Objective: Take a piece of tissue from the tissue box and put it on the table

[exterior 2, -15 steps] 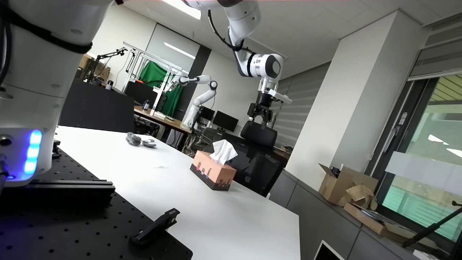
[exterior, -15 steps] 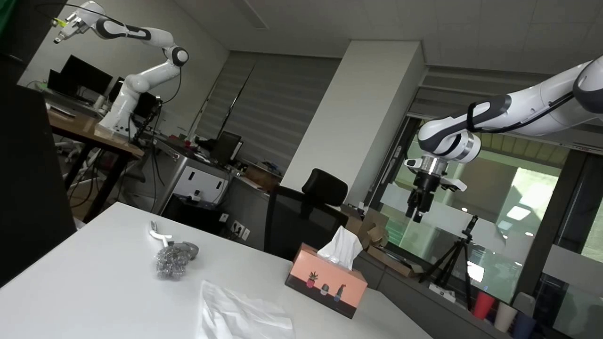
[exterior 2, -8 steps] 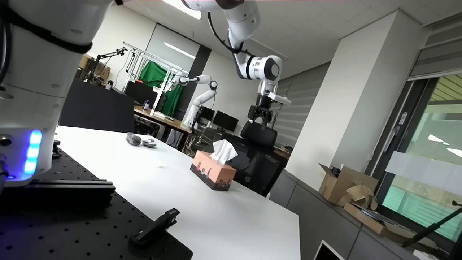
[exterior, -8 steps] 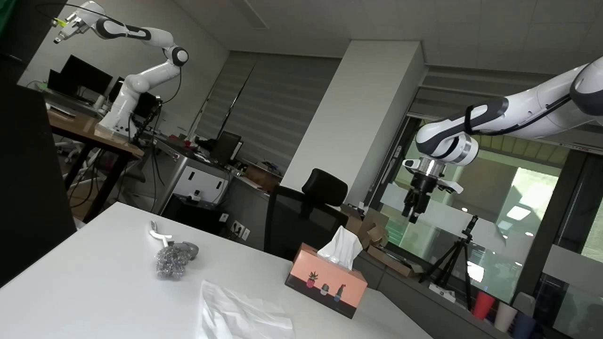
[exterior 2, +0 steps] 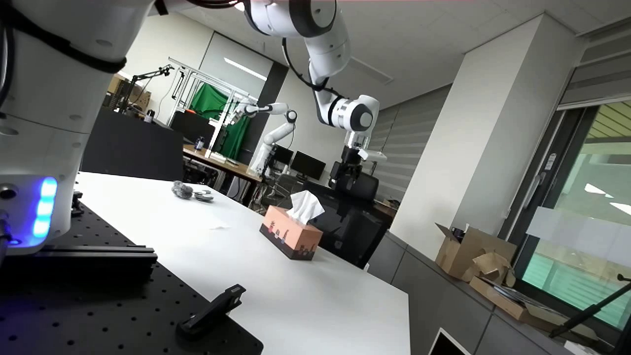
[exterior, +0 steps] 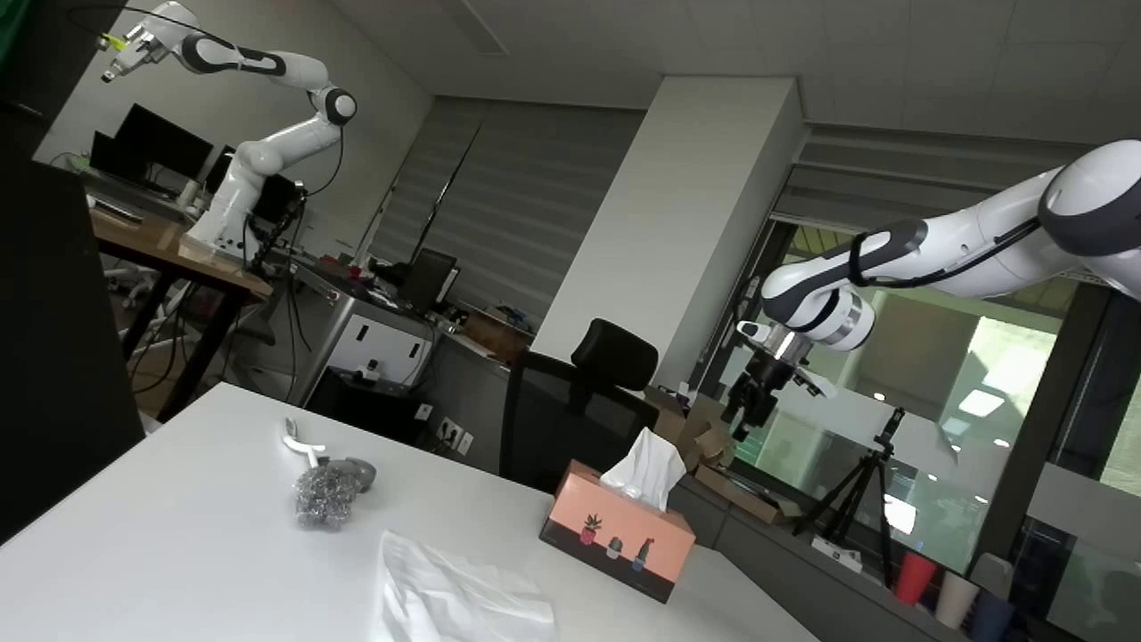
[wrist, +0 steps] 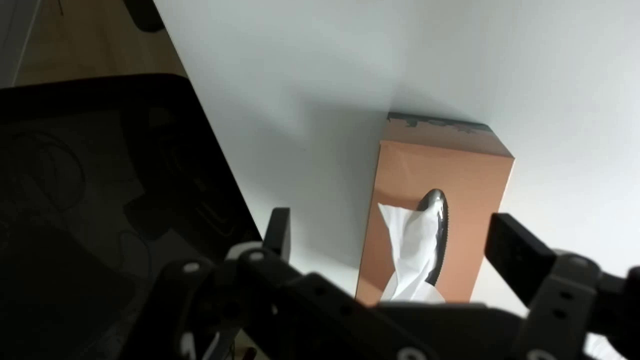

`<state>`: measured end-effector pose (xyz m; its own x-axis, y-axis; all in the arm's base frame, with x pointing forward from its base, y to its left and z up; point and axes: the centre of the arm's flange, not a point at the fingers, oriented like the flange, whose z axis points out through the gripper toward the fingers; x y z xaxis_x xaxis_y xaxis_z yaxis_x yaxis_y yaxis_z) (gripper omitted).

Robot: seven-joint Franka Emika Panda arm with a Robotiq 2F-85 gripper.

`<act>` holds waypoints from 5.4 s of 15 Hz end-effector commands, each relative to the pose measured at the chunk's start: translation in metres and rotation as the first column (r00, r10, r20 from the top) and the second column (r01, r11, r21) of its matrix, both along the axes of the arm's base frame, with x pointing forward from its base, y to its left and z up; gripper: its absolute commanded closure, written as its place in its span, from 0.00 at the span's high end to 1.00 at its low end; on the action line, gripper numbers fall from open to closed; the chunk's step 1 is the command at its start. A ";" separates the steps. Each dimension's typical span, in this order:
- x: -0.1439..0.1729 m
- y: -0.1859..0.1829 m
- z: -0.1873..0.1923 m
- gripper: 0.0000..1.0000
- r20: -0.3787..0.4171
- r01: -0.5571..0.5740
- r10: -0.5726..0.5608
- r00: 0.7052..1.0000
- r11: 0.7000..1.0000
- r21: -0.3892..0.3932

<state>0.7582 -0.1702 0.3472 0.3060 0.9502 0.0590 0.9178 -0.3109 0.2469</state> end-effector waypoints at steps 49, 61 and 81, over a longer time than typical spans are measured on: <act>-0.002 0.254 0.142 0.00 0.013 -0.542 0.549 0.836 0.821 0.180; 0.014 0.293 0.109 0.01 -0.010 -0.571 0.593 0.805 0.780 0.257; 0.029 0.375 0.061 0.00 0.349 -0.584 0.535 0.769 0.810 0.046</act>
